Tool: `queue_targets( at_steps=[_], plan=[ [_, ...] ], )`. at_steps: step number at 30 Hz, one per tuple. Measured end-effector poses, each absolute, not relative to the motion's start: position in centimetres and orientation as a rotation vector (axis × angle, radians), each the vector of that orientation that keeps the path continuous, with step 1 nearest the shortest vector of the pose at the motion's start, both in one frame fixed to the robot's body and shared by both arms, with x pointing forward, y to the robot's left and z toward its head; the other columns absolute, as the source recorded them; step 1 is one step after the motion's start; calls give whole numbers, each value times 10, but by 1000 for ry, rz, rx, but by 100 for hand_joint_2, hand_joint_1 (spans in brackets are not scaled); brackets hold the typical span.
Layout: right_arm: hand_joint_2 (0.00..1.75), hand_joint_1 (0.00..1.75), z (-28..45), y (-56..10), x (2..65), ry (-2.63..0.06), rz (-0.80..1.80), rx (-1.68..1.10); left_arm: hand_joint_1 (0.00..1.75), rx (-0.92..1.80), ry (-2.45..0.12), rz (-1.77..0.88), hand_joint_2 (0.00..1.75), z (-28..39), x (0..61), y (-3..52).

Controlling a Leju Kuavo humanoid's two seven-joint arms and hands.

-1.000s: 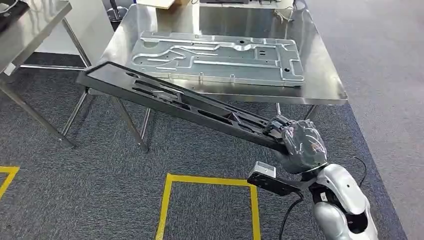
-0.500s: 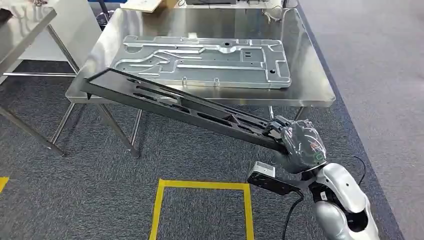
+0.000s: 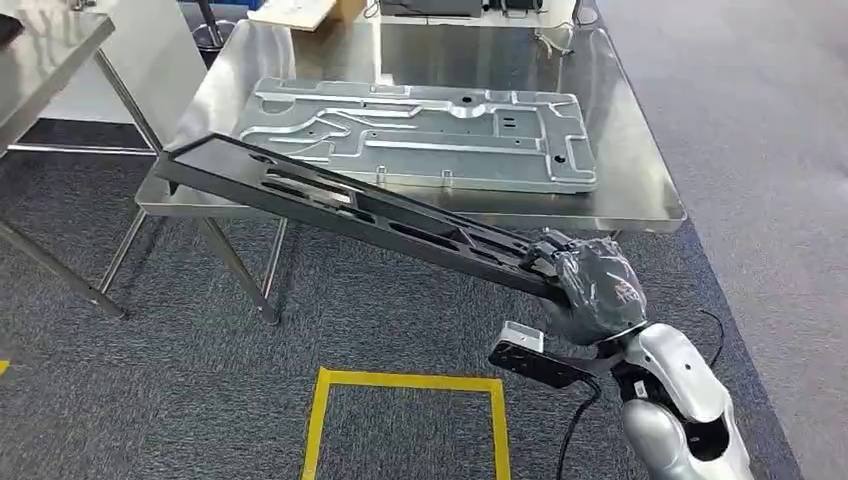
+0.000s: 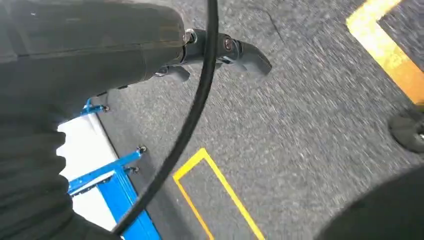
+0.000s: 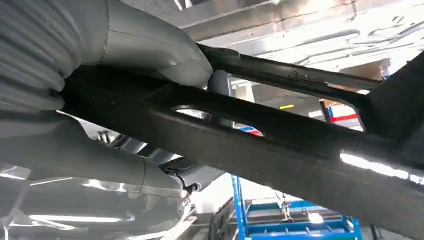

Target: Take the parts from the cabinet and place them on the table.

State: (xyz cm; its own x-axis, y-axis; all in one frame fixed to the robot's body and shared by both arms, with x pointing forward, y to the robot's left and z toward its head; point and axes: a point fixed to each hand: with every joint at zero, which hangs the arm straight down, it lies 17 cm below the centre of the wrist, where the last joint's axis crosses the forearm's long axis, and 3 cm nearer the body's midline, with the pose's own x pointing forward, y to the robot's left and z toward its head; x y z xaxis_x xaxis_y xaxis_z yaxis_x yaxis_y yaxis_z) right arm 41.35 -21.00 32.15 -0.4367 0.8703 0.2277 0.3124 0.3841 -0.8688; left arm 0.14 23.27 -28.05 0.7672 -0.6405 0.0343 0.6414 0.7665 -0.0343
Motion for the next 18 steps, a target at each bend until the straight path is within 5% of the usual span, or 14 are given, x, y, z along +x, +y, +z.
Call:
queue_targets(
  at_steps=[18],
  plan=[
    [175, 175, 323, -182, 437, -1876, 1236, -1245, 0, -56, -68, -663, 175, -278, 30, 218]
  ],
)
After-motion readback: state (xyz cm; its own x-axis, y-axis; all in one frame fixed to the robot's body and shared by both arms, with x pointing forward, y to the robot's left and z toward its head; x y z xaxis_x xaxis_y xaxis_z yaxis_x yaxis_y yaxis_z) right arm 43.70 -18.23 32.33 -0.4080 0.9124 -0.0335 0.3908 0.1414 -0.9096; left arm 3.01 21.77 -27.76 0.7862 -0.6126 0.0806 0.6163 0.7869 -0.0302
